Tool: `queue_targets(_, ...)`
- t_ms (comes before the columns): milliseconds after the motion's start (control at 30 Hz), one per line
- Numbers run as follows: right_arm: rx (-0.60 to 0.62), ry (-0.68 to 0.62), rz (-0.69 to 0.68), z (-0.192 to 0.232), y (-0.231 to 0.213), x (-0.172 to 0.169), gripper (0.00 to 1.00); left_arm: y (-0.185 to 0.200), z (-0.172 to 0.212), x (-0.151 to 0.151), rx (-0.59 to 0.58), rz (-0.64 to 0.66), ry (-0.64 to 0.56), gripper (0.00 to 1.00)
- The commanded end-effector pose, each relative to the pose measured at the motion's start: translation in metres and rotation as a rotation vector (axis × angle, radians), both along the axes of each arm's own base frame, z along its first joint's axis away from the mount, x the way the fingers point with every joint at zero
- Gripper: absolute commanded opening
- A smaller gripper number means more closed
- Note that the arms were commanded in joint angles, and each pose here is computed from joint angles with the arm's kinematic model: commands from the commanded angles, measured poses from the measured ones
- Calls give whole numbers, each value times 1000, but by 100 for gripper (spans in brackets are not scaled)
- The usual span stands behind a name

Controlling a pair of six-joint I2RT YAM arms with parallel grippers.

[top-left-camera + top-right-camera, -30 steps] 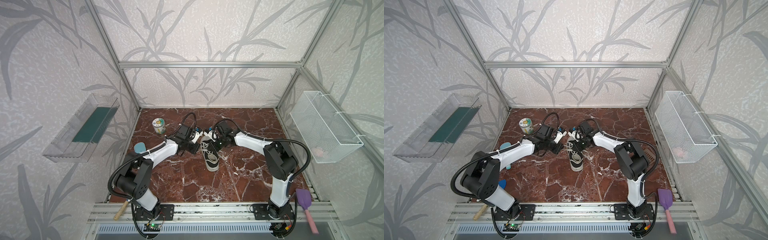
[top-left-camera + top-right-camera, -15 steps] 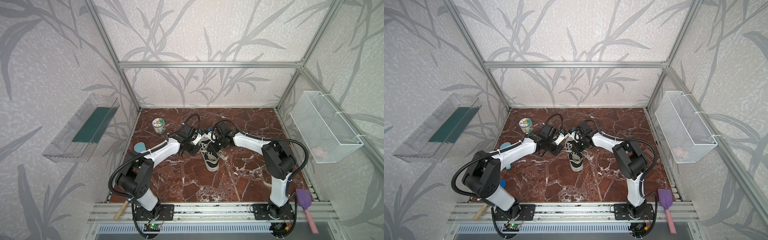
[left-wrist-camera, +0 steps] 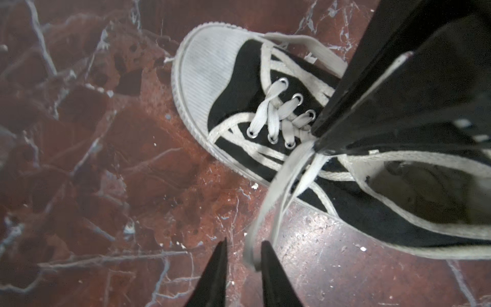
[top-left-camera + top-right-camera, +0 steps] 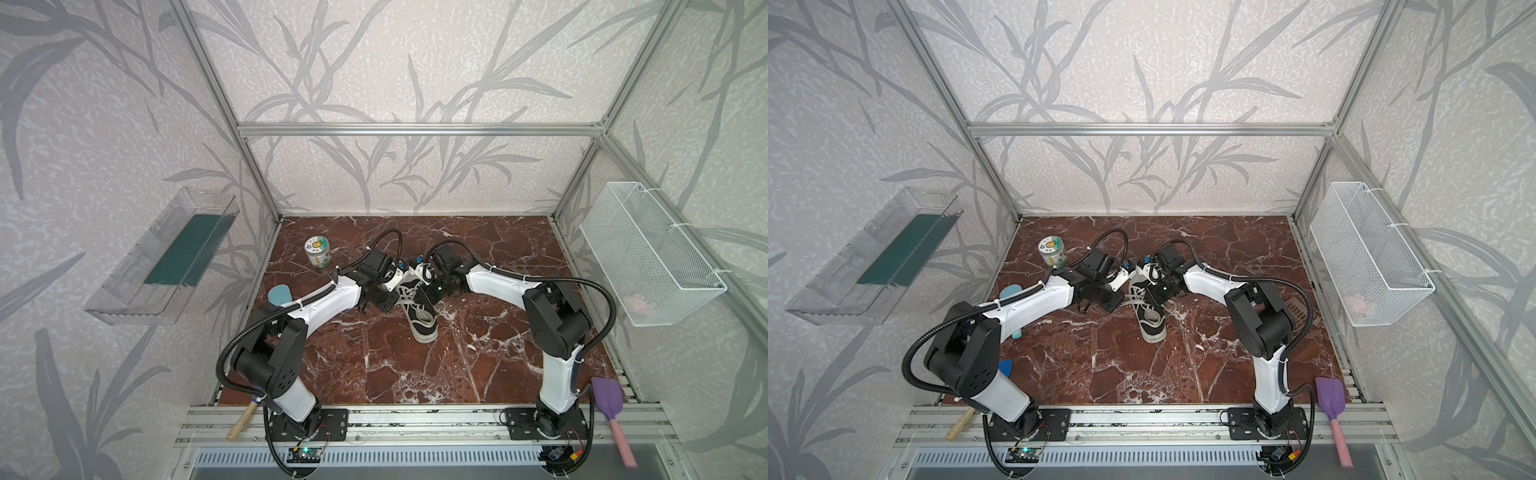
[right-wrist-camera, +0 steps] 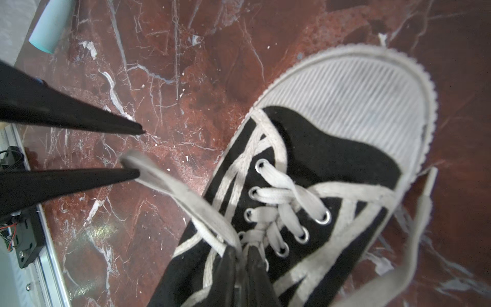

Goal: Tie the shoes

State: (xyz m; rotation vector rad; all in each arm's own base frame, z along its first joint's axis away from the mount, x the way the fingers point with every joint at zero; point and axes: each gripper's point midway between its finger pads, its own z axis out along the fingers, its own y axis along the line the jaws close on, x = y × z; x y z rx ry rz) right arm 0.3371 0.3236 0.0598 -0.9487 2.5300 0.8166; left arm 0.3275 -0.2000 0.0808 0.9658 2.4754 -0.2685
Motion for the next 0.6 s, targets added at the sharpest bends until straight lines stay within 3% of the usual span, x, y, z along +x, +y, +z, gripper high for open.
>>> queue_targets(0,-17,47,-10,-11,-6,-4,12,-6,17,-1,-137,39,-44,48)
queue_targets(200,-5,51,3,-9,-3,-5,12,3,33,-5,-268,145,-97,56)
queue_targets(400,0,55,7,-8,-3,-6,13,0,17,-24,-377,148,-14,58)
queue_targets(567,0,54,16,-8,-4,-8,13,-7,2,-17,-477,187,58,59)
